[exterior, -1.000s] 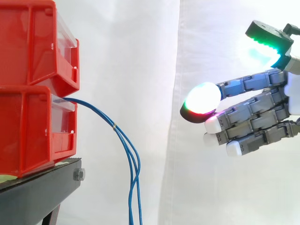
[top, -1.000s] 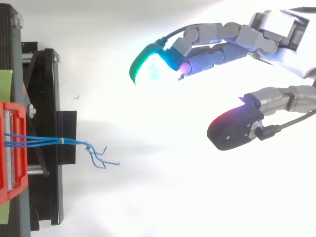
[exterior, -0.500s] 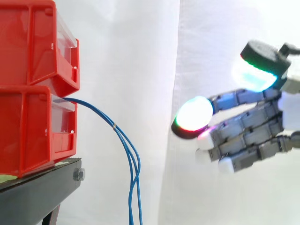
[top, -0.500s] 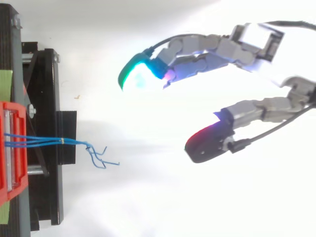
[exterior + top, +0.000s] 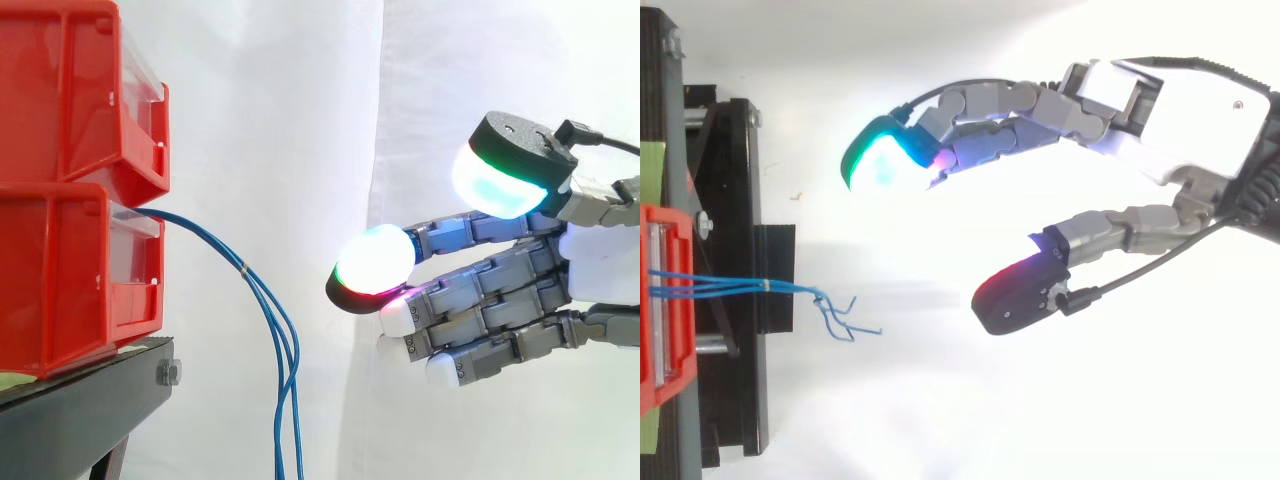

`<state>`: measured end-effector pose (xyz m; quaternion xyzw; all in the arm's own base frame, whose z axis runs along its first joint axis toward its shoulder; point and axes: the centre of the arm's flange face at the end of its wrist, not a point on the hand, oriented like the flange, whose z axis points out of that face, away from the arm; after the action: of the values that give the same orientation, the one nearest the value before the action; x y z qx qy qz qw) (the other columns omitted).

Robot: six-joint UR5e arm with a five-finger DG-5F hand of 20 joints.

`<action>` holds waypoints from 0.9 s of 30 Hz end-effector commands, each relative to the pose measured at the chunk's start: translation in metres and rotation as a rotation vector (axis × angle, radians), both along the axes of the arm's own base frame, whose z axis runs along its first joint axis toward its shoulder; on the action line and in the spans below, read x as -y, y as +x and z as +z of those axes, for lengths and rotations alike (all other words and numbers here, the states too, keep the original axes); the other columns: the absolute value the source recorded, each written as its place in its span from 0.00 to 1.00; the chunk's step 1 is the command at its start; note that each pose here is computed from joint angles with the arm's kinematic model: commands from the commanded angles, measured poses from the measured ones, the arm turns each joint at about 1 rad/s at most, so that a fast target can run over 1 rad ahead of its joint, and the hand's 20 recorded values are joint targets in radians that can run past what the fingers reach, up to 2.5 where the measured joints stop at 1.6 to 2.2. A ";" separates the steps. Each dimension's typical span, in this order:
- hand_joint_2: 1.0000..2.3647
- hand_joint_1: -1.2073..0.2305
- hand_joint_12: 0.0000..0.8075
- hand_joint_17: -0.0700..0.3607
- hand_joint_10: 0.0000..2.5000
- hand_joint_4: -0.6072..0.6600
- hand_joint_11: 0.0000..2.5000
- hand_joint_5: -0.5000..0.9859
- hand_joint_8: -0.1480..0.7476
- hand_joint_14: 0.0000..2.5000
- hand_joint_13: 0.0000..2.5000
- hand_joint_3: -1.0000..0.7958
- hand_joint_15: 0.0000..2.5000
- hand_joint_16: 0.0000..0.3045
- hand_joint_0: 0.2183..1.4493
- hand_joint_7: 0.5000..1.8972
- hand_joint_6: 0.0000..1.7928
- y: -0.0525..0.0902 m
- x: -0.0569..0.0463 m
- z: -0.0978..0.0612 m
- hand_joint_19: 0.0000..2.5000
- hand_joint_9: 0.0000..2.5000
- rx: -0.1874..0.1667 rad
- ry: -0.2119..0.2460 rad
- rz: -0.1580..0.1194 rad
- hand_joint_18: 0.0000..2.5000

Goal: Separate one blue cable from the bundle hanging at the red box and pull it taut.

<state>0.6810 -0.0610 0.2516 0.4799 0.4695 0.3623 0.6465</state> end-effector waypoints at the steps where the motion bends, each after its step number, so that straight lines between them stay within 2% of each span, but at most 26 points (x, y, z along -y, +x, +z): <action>1: 0.00 0.36 0.31 0.29 0.00 0.66 0.10 0.20 0.51 0.00 0.20 0.30 0.07 0.08 0.30 0.22 0.28 0.001 -0.001 0.001 0.03 0.20 0.005 -0.013 -0.005 0.24; 4: 0.00 0.36 0.31 0.29 0.00 0.66 0.09 0.20 0.51 0.00 0.20 0.30 0.07 0.08 0.30 0.22 0.28 0.001 -0.002 0.001 0.04 0.20 0.005 -0.017 -0.004 0.24; 5: 0.00 0.36 0.31 0.29 0.00 0.66 0.09 0.20 0.51 0.00 0.20 0.30 0.07 0.08 0.30 0.22 0.28 0.002 -0.005 0.000 0.04 0.20 0.004 -0.017 0.000 0.24; 18: 0.00 0.38 0.31 0.29 0.00 0.66 0.10 0.21 0.51 0.00 0.20 0.30 0.07 0.08 0.30 0.22 0.28 0.002 -0.006 0.001 0.04 0.21 0.006 -0.026 -0.007 0.24; 21: 0.00 0.38 0.31 0.29 0.00 0.66 0.09 0.21 0.51 0.00 0.20 0.30 0.07 0.08 0.30 0.22 0.28 0.001 -0.004 0.001 0.04 0.21 0.003 -0.028 -0.023 0.24; 22: 0.00 0.38 0.32 0.29 0.00 0.66 0.09 0.21 0.51 0.00 0.20 0.30 0.07 0.08 0.30 0.22 0.28 0.000 -0.001 -0.001 0.04 0.21 -0.007 -0.027 -0.053 0.24; 24: 0.00 0.38 0.32 0.29 0.00 0.66 0.09 0.21 0.51 0.00 0.20 0.30 0.07 0.08 0.30 0.22 0.28 -0.002 0.001 0.000 0.04 0.21 -0.011 -0.025 -0.073 0.24; 27: 0.00 0.38 0.32 0.29 0.00 0.66 0.09 0.21 0.51 0.00 0.20 0.30 0.07 0.08 0.30 0.22 0.28 -0.002 0.001 -0.001 0.05 0.21 -0.013 -0.022 -0.078 0.24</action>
<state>0.6800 -0.0609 0.2511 0.4883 0.4612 0.3339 0.6613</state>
